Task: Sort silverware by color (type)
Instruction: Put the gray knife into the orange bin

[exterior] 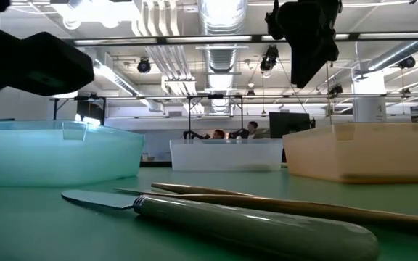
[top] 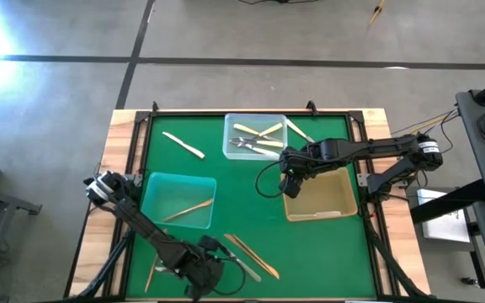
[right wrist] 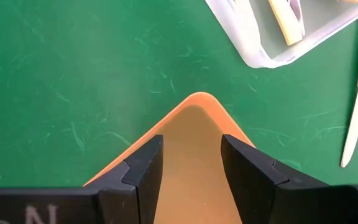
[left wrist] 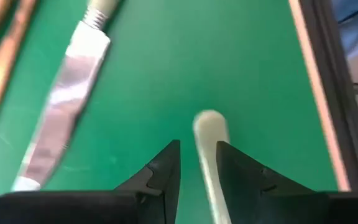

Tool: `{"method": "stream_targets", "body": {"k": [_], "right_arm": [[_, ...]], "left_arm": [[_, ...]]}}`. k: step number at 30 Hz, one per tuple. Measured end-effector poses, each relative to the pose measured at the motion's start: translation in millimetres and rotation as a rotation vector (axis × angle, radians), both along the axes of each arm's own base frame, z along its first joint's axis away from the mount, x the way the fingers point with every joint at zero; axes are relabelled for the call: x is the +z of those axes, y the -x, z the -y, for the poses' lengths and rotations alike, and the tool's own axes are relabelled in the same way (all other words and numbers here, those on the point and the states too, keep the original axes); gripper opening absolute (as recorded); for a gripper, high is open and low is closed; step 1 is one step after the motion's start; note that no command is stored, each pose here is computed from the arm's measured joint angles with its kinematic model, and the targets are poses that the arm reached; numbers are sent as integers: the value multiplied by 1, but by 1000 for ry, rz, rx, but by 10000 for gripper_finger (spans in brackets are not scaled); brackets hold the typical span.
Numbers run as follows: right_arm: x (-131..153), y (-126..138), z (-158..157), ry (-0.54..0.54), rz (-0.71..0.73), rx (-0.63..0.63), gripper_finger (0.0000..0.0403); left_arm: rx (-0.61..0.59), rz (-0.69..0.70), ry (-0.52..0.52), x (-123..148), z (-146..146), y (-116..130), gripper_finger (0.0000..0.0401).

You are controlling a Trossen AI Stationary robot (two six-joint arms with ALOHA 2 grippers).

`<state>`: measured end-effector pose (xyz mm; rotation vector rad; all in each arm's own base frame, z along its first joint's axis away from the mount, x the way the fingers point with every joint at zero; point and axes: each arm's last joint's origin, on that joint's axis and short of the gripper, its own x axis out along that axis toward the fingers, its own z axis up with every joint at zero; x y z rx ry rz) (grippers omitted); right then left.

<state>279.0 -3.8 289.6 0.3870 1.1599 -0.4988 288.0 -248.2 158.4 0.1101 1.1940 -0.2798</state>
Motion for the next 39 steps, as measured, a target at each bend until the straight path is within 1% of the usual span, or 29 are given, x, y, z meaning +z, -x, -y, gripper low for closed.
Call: {"method": "stream_targets", "body": {"k": [3,7,13,19,22,24,29,32,35,37,39], "right_arm": [[0,0,0,0,0,0,153],[0,0,0,0,-4,1,153],[0,0,0,2,-7,11,153],[0,0,0,7,-9,22,153],[0,0,0,7,-10,23,153],[0,1,0,8,-11,25,153],[0,1,0,8,-15,26,153],[0,1,0,9,-19,28,153],[-1,2,0,9,-29,29,153],[-1,3,0,9,-34,29,153],[-1,3,0,10,-35,29,153]], "left_arm": [[11,25,6,1,-3,-5,86],[29,22,9,0,-6,-7,86],[69,-15,72,0,-3,-6,86],[72,-4,86,1,-2,-7,86],[66,-20,84,-5,0,-7,86],[48,-54,106,-13,3,-7,86],[41,-91,89,-30,6,-9,86],[43,-101,83,-35,6,-10,85],[50,-105,85,-36,6,-10,73],[71,-113,94,-36,6,-10,52],[88,-139,139,-35,6,-11,22]]}}
